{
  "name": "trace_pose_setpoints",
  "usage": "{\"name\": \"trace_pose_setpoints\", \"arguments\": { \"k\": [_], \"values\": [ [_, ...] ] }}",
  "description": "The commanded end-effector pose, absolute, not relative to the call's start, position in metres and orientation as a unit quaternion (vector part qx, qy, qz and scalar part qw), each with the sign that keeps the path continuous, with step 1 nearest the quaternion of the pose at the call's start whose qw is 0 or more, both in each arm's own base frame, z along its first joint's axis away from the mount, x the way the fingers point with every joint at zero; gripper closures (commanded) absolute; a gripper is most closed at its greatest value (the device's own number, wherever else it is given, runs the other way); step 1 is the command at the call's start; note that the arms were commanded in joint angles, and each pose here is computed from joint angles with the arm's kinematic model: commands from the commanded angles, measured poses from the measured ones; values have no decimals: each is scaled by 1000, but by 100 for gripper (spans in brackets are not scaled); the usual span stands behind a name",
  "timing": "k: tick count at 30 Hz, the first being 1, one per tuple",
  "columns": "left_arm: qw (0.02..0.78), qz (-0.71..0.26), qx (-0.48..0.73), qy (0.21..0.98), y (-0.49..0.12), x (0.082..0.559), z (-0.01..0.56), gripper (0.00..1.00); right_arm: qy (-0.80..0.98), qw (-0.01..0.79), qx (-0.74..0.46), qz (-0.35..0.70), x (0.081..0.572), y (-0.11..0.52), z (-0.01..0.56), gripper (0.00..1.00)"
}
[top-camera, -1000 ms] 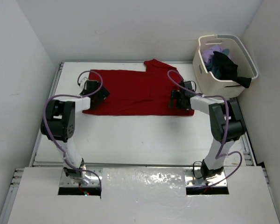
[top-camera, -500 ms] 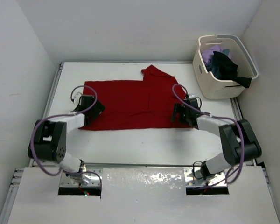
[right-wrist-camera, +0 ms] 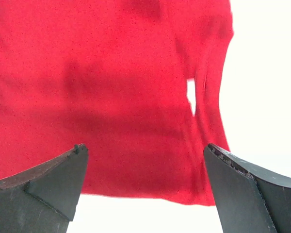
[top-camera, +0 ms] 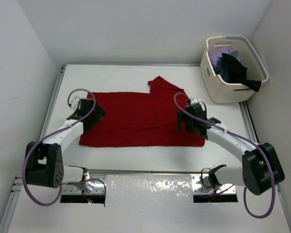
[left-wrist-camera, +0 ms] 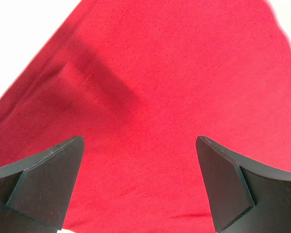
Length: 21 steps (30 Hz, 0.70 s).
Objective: Fold and stack the t-shirts
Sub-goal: Fold the flattened tshirt in 1/3 of the way, then grap the side of the flattened tshirt furthest away from the robot with both arms
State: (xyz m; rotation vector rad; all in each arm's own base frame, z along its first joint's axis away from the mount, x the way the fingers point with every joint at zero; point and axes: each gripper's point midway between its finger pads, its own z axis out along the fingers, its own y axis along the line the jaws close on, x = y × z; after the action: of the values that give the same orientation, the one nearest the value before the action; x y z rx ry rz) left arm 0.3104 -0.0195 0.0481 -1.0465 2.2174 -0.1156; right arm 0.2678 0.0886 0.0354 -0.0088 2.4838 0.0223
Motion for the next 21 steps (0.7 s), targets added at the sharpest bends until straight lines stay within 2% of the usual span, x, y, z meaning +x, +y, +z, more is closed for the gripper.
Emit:
{"name": "trace_pose_setpoints", "arguments": {
  "k": [1,3,4,7,8,9,11,12,16,17,18,20,21],
  "values": [
    [436,-46,-412,799,-3,369,119,0,910,413,-25,-32,334,95,100,1],
    [468,-58,-395,788,0,396,148,0,900,433,-39,-29,363,107,129,1],
    [462,-43,-402,789,5,403,143,0,904,422,-52,-40,374,110,121,1],
    [471,0,-410,781,27,423,149,0,888,454,-66,-29,413,130,143,1],
    [469,0,-403,786,28,429,149,0,894,439,-78,-31,423,136,127,1],
    [480,-3,-399,781,30,442,162,0,887,456,-76,-29,441,143,142,1],
    [459,15,-396,795,39,455,146,0,895,434,-95,-42,461,150,122,1],
    [455,24,-395,798,42,467,140,0,887,451,-93,-40,479,158,139,1],
    [432,43,-405,805,62,489,118,0,883,453,-115,-48,527,177,130,1],
    [431,41,-403,807,63,496,119,0,876,467,-112,-46,544,183,144,1],
    [416,46,-404,814,65,499,104,0,884,448,-120,-56,552,185,118,1],
    [415,45,-401,816,65,507,101,0,877,463,-116,-56,574,191,123,2],
    [410,49,-400,818,66,510,92,0,883,447,-131,-54,580,195,98,2]
  ]
}}
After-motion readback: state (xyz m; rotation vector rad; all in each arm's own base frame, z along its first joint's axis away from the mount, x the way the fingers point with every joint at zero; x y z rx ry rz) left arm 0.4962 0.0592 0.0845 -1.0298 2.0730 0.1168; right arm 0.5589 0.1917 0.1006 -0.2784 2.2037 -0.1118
